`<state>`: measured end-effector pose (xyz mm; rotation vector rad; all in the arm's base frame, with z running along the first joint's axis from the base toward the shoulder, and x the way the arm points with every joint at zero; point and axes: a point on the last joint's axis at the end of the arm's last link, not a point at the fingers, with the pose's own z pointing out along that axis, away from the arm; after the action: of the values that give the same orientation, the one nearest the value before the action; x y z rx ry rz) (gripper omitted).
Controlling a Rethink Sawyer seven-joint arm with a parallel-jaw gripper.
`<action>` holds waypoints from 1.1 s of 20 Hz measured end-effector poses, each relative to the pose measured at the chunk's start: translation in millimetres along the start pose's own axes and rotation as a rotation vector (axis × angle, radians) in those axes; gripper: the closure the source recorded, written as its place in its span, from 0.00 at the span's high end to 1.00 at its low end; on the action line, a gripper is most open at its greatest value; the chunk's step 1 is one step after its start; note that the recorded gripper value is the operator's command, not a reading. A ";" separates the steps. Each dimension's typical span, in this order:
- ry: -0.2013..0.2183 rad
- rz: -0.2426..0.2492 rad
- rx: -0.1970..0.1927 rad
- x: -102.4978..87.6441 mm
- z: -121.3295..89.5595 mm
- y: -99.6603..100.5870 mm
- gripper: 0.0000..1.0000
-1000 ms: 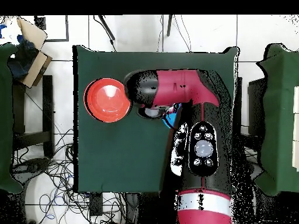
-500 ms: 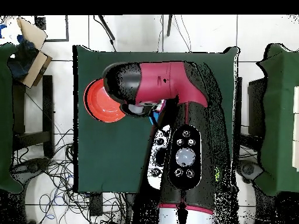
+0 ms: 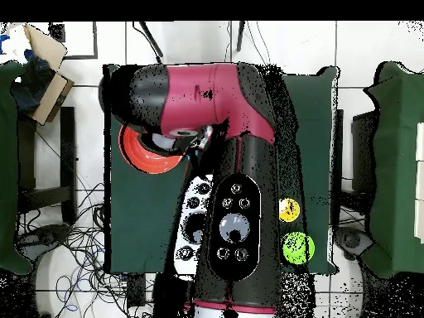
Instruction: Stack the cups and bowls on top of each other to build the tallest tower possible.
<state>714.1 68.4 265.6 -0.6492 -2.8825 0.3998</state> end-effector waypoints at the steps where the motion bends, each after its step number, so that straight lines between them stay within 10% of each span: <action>1: -0.011 0.008 -0.013 -1.2 -10.0 6.1 0.00; 12: -0.090 0.053 -0.050 -14.8 -36.2 50.5 0.00; 22: -0.078 0.122 -0.041 -15.0 -0.7 108.2 0.00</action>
<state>770.5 156.2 233.2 -0.8381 -2.9405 0.3918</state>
